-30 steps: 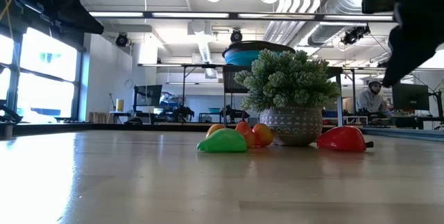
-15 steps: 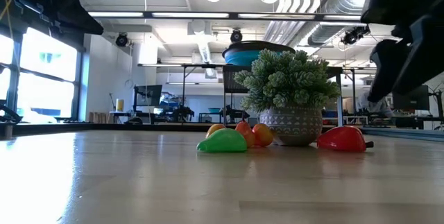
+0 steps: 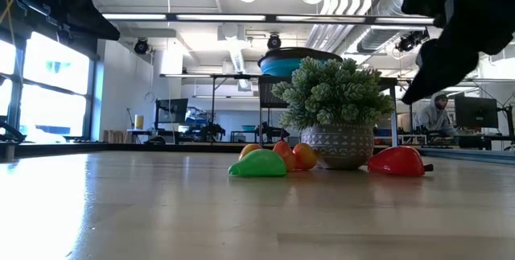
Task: Pick & Place Fruit
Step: Put the red apple into the blue strainer bowl
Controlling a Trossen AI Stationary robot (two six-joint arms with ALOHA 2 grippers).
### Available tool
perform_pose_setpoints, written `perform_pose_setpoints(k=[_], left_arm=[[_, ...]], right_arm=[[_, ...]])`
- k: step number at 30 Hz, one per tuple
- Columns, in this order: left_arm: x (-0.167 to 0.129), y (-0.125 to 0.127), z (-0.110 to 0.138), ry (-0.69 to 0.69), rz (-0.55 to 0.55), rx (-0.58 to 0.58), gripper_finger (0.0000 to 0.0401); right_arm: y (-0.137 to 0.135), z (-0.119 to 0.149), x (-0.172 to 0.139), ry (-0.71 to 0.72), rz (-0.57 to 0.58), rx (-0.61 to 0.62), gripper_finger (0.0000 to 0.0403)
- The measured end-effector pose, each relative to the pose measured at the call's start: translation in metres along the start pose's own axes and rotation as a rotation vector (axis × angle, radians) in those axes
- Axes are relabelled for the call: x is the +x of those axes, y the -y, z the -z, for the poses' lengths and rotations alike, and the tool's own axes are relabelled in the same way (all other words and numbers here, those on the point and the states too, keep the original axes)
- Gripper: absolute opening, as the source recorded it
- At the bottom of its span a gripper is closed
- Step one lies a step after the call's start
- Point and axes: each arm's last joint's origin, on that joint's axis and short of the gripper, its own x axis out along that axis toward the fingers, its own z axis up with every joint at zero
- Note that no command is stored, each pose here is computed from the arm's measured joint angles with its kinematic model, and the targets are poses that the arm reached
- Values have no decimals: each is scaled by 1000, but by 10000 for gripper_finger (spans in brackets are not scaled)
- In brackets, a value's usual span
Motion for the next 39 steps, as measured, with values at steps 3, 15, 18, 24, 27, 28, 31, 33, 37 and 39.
perform_pose_setpoints(k=[3,15,18,24,27,28,31,33,37,39], left_arm=[[0,0,0,0,0,0,44],[0,0,0,0,0,-1,44],[0,0,0,0,0,-1,44],[0,0,0,0,0,-1,44],[0,0,0,0,0,-1,44],[0,0,0,0,0,-1,44],[0,0,0,1,0,-1,44],[0,0,0,1,-1,-1,44],[0,0,0,1,-1,-2,44],[0,0,0,1,-2,-12,44]], right_arm=[[-2,-2,0,17,-15,-84,371],[-2,-3,0,38,-12,-121,371],[-3,-3,0,31,-24,-131,371],[-4,-2,0,8,-54,-124,371],[-6,-2,0,-15,-100,-128,371],[-6,-2,0,-15,-102,-129,371],[-8,-3,-1,0,-115,-116,371],[-9,-5,-1,16,-128,-108,371],[-12,-8,-1,46,-160,-66,371],[-13,-9,-1,50,-166,-42,371]])
